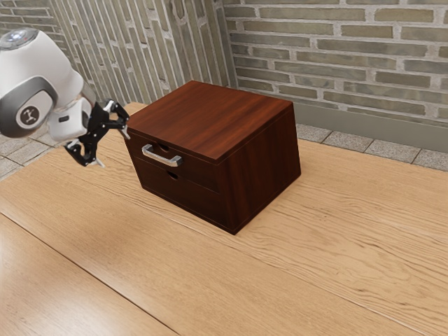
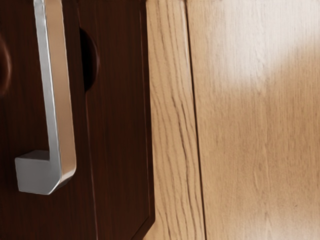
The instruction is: Pull the drawer handle with one arm to open the drawer
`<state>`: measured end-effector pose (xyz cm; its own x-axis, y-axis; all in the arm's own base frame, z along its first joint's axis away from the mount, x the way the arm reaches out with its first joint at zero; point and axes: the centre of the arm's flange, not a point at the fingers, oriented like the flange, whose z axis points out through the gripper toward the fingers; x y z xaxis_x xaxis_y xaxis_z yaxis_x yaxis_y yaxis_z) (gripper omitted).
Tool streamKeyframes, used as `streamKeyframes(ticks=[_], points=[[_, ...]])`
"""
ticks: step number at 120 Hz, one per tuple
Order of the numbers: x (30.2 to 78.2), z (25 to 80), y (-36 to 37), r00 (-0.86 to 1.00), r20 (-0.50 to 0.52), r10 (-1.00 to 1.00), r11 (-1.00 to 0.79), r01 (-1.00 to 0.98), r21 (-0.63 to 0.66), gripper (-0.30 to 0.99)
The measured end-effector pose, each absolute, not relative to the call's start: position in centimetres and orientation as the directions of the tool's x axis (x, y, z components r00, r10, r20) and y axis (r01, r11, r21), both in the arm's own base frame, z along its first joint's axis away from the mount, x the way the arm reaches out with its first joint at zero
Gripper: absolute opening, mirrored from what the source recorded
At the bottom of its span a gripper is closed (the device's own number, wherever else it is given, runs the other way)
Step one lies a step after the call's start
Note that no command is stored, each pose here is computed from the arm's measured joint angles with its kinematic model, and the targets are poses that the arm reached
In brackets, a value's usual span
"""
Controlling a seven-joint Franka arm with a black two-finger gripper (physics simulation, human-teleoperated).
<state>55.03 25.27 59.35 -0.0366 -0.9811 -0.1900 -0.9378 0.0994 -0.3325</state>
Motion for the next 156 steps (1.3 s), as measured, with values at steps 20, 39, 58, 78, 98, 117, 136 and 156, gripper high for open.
streamKeyframes(ticks=[20, 39, 58, 78, 98, 117, 136, 156], points=[[55.1, 59.2, 24.6, -0.059, -0.197, -0.979, 0.124, -0.935, -0.333, 0.52], [55.2, 59.8, 25.2, -0.065, -0.209, -0.976, 0.136, -0.928, -0.348, 0.46], [55.9, 59.8, 24.1, -0.102, -0.207, -0.973, 0.175, -0.912, -0.371, 0.44], [56.4, 58.5, 22.8, -0.142, -0.199, -0.97, 0.208, -0.906, -0.367, 0.44], [56.7, 57.5, 22.7, -0.157, -0.193, -0.969, 0.22, -0.901, -0.374, 0.43], [57.6, 57.2, 21.0, -0.193, -0.194, -0.962, 0.255, -0.889, -0.381, 0.43], [57.7, 56.4, 19.9, -0.215, -0.195, -0.957, 0.275, -0.888, -0.37, 0.43], [58.2, 56.3, 18.5, -0.238, -0.195, -0.951, 0.296, -0.881, -0.369, 0.46]])
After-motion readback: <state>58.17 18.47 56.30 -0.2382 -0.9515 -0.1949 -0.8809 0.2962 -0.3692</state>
